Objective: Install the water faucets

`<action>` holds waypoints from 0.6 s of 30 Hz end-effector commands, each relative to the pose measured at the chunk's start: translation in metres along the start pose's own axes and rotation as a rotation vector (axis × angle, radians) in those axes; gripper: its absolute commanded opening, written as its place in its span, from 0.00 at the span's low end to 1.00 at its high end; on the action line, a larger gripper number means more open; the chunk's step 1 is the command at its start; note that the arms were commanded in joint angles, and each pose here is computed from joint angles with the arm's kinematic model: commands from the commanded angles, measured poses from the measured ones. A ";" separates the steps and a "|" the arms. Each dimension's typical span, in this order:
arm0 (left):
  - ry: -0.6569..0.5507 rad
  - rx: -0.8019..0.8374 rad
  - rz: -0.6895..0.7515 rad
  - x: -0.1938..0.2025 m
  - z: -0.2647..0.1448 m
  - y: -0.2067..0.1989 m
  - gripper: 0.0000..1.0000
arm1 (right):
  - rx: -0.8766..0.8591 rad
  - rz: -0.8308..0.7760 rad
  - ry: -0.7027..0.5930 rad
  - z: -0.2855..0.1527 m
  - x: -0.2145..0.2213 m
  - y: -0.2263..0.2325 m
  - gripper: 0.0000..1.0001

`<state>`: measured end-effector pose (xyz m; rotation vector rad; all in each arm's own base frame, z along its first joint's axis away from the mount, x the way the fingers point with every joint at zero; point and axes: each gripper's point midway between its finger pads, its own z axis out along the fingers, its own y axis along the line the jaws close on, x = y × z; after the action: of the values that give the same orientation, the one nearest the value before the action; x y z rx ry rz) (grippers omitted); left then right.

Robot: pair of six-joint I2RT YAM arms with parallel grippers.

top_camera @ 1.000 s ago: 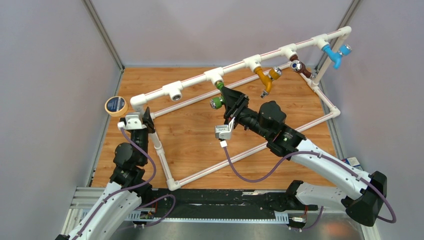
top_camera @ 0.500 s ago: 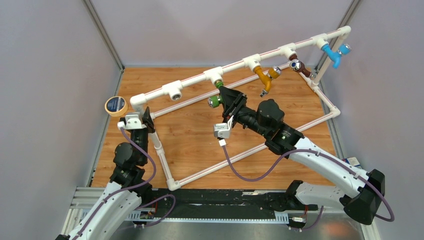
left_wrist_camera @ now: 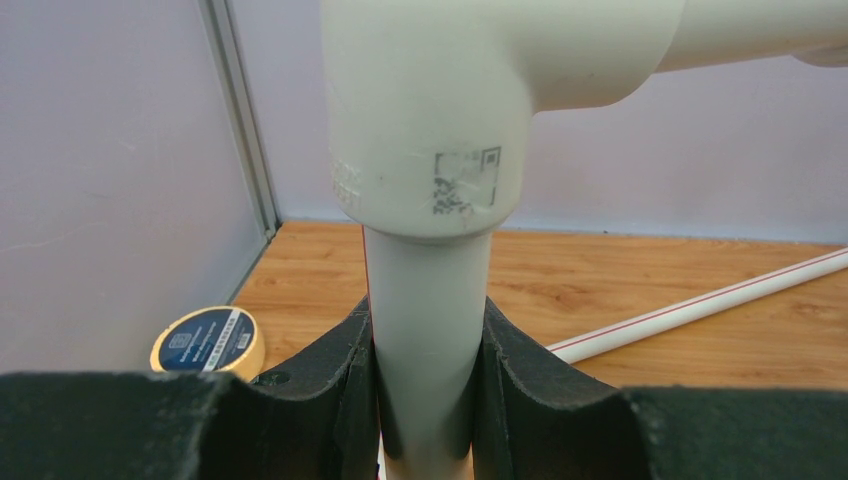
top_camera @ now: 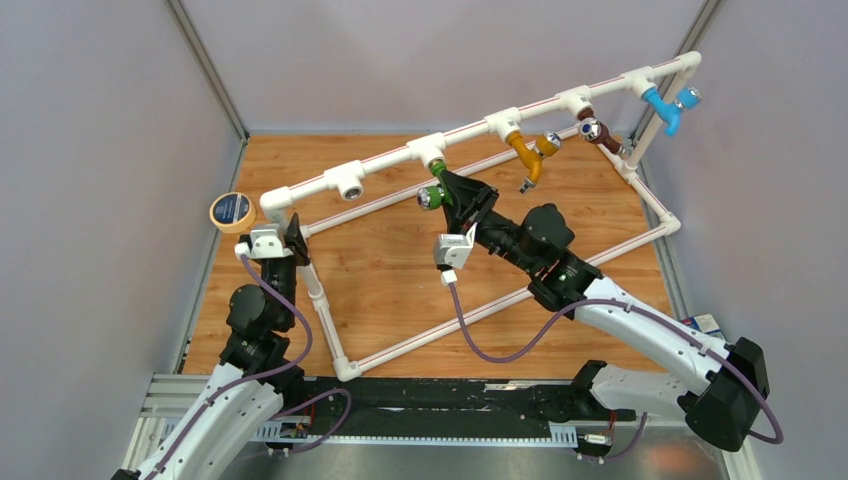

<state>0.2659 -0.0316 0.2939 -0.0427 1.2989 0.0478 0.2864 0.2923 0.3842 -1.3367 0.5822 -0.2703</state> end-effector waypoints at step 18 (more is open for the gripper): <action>0.000 0.002 0.008 -0.002 -0.003 0.002 0.00 | 0.344 0.763 0.189 0.004 0.043 0.035 0.00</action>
<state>0.2657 -0.0310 0.2943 -0.0508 1.2970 0.0428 0.2887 0.2970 0.3870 -0.8901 0.8196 0.0571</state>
